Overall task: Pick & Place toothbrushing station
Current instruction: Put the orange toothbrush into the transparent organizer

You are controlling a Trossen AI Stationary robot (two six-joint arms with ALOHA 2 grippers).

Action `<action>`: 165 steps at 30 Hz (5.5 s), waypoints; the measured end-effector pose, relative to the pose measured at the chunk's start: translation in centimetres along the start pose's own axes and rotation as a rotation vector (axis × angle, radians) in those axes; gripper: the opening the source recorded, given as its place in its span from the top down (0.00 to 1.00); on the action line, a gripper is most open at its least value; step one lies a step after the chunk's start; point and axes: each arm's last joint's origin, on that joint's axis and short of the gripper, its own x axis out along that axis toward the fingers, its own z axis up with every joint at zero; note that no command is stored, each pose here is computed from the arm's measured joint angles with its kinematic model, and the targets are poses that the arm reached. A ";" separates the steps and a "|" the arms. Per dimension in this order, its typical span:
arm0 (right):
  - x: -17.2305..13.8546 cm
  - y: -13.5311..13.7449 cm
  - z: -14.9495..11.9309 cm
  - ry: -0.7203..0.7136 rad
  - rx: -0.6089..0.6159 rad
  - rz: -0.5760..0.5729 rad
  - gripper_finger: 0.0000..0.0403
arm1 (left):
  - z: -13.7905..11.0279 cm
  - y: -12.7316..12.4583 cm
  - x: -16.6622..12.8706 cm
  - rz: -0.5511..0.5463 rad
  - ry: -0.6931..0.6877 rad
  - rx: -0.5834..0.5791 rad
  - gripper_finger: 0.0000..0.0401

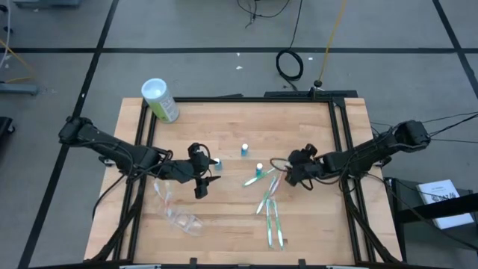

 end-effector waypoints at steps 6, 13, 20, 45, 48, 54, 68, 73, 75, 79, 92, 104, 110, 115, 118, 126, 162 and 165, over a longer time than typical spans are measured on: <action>0.1 1.2 1.5 0.050 0.150 0.355 0.37 | 0.0 0.0 0.0 0.001 0.000 0.004 0.37; -0.1 3.4 1.7 -0.028 -0.006 0.534 0.37 | 0.0 0.0 0.0 0.003 0.003 0.010 0.37; 2.0 4.0 0.0 0.136 -0.050 0.556 0.37 | -0.1 0.0 0.0 0.005 0.009 0.013 0.37; -3.4 3.6 -1.3 0.297 -0.081 0.615 0.37 | -0.2 0.1 0.0 0.012 0.019 0.041 0.37; -3.2 4.8 -1.8 0.289 -0.127 0.569 0.37 | -0.2 0.1 0.0 0.011 0.019 0.041 0.37; -1.9 7.2 -2.9 0.358 -0.214 0.499 0.37 | -0.2 0.1 0.0 0.010 0.015 0.032 0.37; -1.6 6.7 -3.7 0.387 -0.252 0.264 0.62 | -0.2 0.1 0.0 0.011 0.017 0.014 0.37; -1.5 6.6 -3.6 0.372 -0.260 0.243 0.84 | -0.2 0.1 0.0 0.011 0.017 0.014 0.37; -1.5 6.5 -3.4 0.359 -0.250 0.240 0.91 | -0.2 0.1 0.0 0.011 0.017 0.014 0.37; -2.2 6.3 -2.5 0.313 -0.223 0.290 0.91 | -0.2 0.1 0.0 0.011 0.016 0.014 0.37; -10.5 4.9 6.3 -0.623 -0.187 0.346 0.91 | 1.4 -0.9 1.0 -0.027 -0.149 0.112 0.37; -11.6 4.5 11.2 -1.285 -0.237 0.570 0.91 | 2.6 -2.0 7.0 0.024 -0.398 0.253 0.37; -11.5 4.2 11.9 -1.404 -0.223 0.599 0.91 | 3.1 -1.4 9.2 -0.087 -0.514 0.247 0.37; -10.6 4.1 12.3 -1.420 -0.231 0.625 0.91 | 3.3 -0.4 10.7 -0.134 -0.586 0.213 0.37; -10.1 4.0 12.5 -1.417 -0.208 0.624 0.91 | 3.4 0.3 11.4 -0.158 -0.605 0.192 0.37; -10.0 4.0 12.6 -1.425 -0.207 0.676 0.97 | 3.5 1.6 12.0 -0.144 -0.605 0.165 0.37; -8.7 4.3 12.7 -1.438 -0.216 0.734 0.96 | 2.9 1.5 12.3 -0.235 -0.520 0.128 0.93; -8.4 4.4 12.7 -1.416 -0.226 0.734 0.95 | 2.8 1.5 12.1 -0.238 -0.476 0.119 0.96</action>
